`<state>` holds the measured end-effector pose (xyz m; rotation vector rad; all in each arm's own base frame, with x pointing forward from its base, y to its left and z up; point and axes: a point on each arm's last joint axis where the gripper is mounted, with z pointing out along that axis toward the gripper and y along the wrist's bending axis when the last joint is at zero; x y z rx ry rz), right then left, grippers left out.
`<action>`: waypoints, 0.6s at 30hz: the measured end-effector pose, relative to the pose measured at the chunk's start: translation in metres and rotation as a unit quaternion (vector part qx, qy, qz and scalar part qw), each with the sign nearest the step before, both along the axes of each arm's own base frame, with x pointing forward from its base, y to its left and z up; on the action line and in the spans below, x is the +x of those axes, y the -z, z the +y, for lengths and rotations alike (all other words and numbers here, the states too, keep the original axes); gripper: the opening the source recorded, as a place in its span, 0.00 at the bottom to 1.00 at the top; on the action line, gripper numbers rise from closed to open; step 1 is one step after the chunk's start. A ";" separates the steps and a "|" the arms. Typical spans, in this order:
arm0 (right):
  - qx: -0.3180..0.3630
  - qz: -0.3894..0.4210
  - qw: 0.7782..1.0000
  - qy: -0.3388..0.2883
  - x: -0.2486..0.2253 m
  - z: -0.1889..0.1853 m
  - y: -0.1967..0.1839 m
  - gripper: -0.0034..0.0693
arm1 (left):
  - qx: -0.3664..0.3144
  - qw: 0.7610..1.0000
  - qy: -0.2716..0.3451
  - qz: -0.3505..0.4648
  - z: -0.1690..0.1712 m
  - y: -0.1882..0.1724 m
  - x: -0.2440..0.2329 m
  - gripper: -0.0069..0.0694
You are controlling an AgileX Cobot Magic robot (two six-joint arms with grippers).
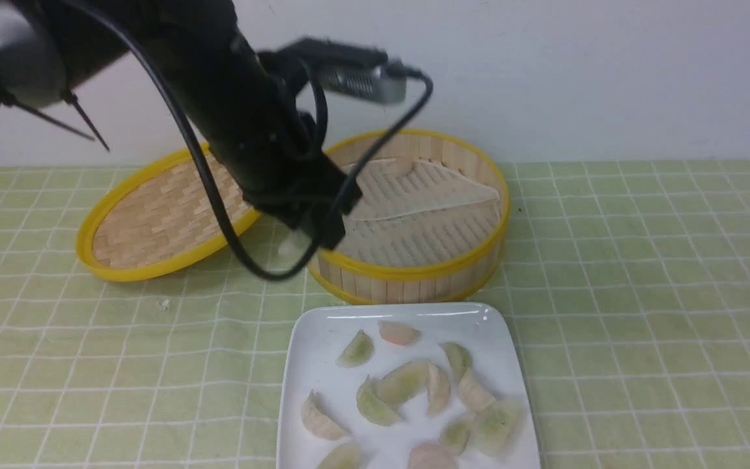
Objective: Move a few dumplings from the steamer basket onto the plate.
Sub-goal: Use the left arm to put the dumpling into the plate
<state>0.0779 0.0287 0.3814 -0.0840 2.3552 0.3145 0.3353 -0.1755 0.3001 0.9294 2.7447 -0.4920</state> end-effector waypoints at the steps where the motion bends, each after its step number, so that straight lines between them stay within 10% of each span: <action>1: -0.002 -0.001 1.000 -0.002 0.000 0.000 0.000 0.03 | 0.008 1.000 0.011 0.018 -0.005 0.011 -0.006 0.28; 12: -0.012 -0.005 1.000 -0.012 0.000 0.000 0.000 0.03 | 0.079 0.990 0.072 0.087 -0.035 0.085 -0.016 0.32; 18: -0.014 -0.005 1.000 -0.014 0.000 0.000 0.000 0.03 | 0.093 0.989 0.075 0.083 -0.034 0.091 -0.013 0.66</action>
